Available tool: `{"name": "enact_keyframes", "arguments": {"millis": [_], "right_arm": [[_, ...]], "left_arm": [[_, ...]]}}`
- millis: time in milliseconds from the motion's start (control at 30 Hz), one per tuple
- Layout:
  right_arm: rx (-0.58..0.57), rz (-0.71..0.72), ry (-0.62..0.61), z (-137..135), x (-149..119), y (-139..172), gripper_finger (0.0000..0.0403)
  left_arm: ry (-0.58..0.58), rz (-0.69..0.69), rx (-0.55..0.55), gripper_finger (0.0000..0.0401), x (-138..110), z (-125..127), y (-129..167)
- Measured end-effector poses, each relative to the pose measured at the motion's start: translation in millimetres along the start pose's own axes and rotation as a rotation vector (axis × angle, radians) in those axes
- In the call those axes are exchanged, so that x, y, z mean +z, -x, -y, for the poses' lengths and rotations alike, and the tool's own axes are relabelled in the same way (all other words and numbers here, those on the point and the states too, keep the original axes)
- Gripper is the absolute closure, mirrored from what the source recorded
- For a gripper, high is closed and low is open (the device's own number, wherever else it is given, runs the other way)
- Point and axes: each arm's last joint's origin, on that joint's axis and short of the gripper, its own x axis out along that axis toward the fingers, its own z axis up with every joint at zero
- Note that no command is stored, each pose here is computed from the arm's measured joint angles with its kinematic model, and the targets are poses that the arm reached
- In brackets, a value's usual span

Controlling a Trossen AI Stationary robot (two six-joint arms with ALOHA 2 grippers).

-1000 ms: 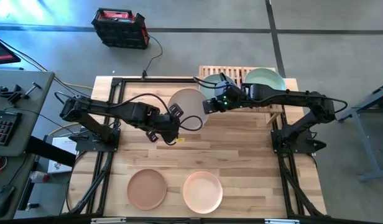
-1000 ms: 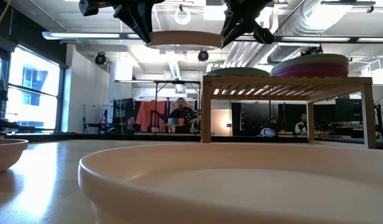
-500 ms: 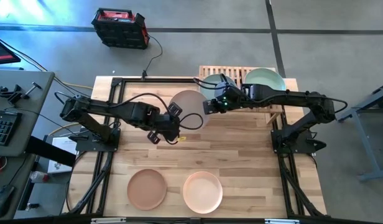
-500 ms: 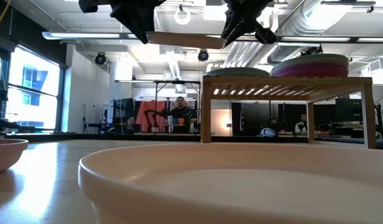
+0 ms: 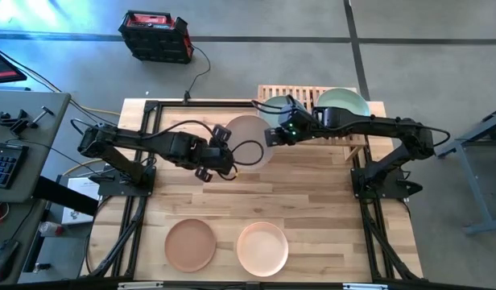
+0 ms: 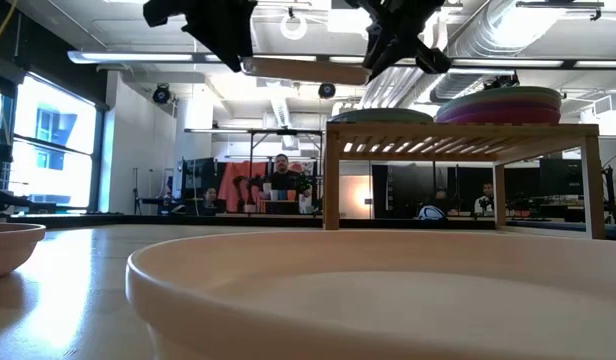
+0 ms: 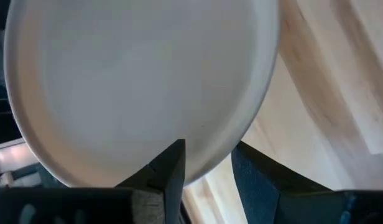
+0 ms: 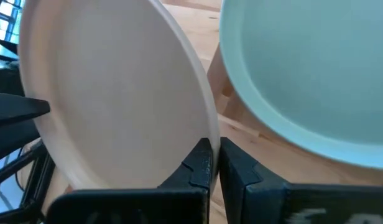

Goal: Place and stack plates onto a shelf
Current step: Stack the gray plate on top of the light blue plate on the shelf

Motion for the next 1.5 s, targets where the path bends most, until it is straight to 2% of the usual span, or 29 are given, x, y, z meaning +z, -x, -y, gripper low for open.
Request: {"name": "enact_keyframes", "arguments": {"millis": [333,633,1000,1233,1500], "right_arm": [[-0.032,-0.007,-0.014,12,13,-1,0.0403],[-0.043,-0.008,-0.012,22,27,-1,0.0403],[-0.001,-0.008,0.02,38,47,12,0.0403],[-0.016,-0.005,0.002,61,64,29,0.0403],[0.007,-0.074,-0.041,94,85,40,0.0403]], "left_arm": [[0.028,-0.02,0.045,0.0283,-1,-3,-1],[0.078,0.04,0.089,0.0284,6,-7,0],[0.151,-0.008,0.132,0.0284,3,-7,0],[0.191,-0.02,0.128,0.0284,1,-8,-1],[0.271,-0.051,0.132,0.0284,-7,-17,-8]]}}
